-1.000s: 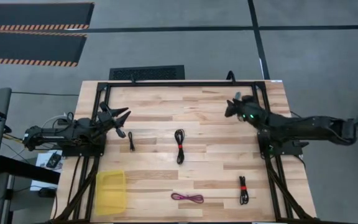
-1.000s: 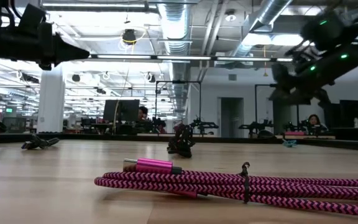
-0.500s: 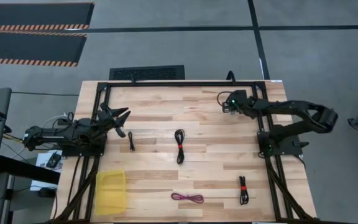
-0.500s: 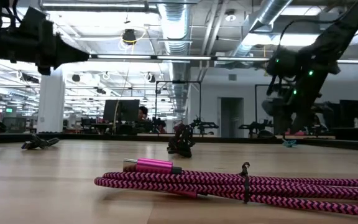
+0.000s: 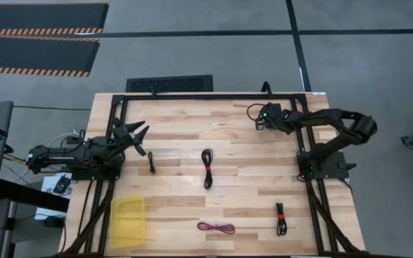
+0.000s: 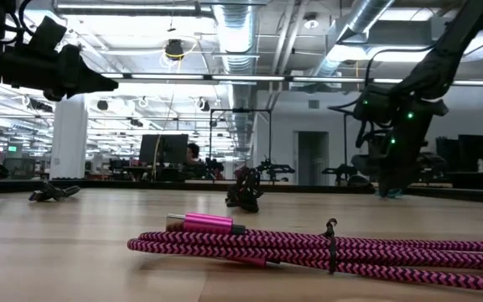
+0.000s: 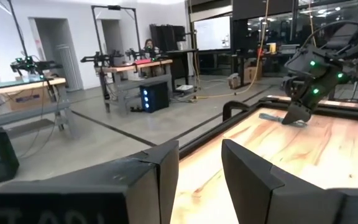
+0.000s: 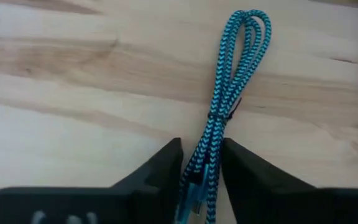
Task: Pick and place USB-C Cables
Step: Put the blue charger cable into the yellow bin
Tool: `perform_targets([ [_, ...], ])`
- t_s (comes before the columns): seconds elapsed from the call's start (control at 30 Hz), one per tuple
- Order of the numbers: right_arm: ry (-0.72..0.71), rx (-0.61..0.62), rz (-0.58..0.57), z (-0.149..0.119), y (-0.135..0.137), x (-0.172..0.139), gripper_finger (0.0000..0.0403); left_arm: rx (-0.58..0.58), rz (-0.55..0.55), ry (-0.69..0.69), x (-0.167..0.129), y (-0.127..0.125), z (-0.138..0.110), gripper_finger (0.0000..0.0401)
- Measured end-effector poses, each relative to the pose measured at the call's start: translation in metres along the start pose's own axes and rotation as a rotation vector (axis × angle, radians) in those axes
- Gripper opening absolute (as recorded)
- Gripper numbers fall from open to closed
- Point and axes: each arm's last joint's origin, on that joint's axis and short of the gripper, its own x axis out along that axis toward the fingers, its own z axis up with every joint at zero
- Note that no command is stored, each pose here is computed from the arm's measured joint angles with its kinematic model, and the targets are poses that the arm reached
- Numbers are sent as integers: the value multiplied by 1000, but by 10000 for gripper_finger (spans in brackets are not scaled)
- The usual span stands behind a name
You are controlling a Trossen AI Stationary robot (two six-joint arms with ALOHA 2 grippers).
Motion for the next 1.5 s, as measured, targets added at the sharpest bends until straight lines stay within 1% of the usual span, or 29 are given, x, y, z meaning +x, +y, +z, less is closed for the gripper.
perform_targets([
  [0.17,-19,-88,76,0,4,-13,44,-32,0,0,0,0,0,115],
  [0.23,-29,-148,153,-2,11,-21,21,-41,0,0,0,0,0,115],
  [0.37,-134,-285,333,-4,33,-42,19,-64,0,0,0,0,0,115],
  [0.47,-235,-403,456,-14,55,-59,29,-79,-2,-9,0,0,1,115],
  [0.6,-370,-572,611,-24,89,-92,28,-96,-66,-30,2,-2,4,125],
  [0.67,-436,-657,669,-30,108,-108,21,-109,-103,-33,4,-4,4,135],
  [0.73,-498,-719,688,-33,123,-124,21,-124,-132,-29,6,-6,4,149],
  [0.83,-570,-733,733,-32,149,-146,24,-131,-182,-22,9,-11,4,172],
  [1.0,-632,-689,839,-28,193,-162,27,-137,-350,-56,14,-21,8,200],
  [1.1,-646,-710,939,-29,220,-165,24,-138,-387,-57,17,-25,8,203],
  [1.17,-693,-674,1021,-30,238,-168,25,-141,-388,-53,19,-26,7,203],
  [1.23,-751,-612,1136,-31,254,-174,28,-142,-389,-55,21,-28,7,203],
  [1.3,-804,-575,1240,-31,266,-177,30,-144,-402,-62,22,-30,7,203],
  [1.33,-823,-563,1275,-31,271,-177,30,-141,-427,-76,23,-31,8,203],
  [1.5,-831,-574,1338,-35,289,-168,27,-163,-566,-150,21,-36,15,203],
])
